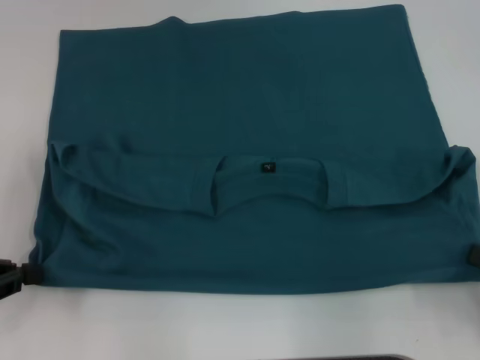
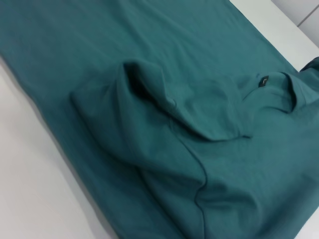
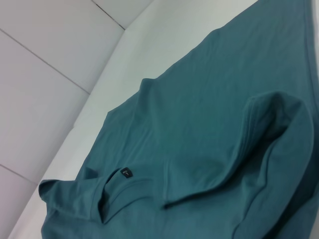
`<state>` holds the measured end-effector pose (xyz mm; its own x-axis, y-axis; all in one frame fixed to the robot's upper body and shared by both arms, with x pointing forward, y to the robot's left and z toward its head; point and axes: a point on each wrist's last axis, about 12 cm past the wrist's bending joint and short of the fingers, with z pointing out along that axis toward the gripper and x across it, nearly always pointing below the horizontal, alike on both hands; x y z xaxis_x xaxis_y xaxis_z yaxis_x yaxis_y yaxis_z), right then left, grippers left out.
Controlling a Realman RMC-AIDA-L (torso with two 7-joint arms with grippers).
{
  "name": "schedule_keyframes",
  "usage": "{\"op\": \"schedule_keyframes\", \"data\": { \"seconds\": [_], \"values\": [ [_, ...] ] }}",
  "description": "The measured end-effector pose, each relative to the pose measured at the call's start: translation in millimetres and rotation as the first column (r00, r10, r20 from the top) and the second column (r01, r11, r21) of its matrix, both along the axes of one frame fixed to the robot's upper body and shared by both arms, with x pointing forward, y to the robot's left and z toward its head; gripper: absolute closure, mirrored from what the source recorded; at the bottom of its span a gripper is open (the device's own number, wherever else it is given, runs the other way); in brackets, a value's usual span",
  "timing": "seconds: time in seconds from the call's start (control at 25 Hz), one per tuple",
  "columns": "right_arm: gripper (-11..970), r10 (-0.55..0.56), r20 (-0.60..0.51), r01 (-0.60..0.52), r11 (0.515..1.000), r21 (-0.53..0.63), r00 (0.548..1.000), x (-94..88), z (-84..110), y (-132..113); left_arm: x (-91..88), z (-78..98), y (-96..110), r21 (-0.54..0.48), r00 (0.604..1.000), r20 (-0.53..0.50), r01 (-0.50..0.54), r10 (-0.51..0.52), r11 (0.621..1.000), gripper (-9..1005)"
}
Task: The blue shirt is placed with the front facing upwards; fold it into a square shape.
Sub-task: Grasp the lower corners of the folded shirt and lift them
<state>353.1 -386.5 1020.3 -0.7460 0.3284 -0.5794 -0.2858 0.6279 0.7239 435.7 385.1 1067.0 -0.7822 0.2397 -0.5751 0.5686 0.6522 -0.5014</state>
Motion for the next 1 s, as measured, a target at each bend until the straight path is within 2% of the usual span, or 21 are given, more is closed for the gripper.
{"op": "schedule_keyframes", "data": {
  "seconds": [1.0],
  "values": [
    [908, -0.022, -0.016, 0.022, 1.0, 0.003, 1.0, -19.1, -1.4, -3.6, -10.7, 1.2, 2.1, -0.038, 1.0, -0.019, -0.003, 0.002, 0.999, 996]
  ]
}}
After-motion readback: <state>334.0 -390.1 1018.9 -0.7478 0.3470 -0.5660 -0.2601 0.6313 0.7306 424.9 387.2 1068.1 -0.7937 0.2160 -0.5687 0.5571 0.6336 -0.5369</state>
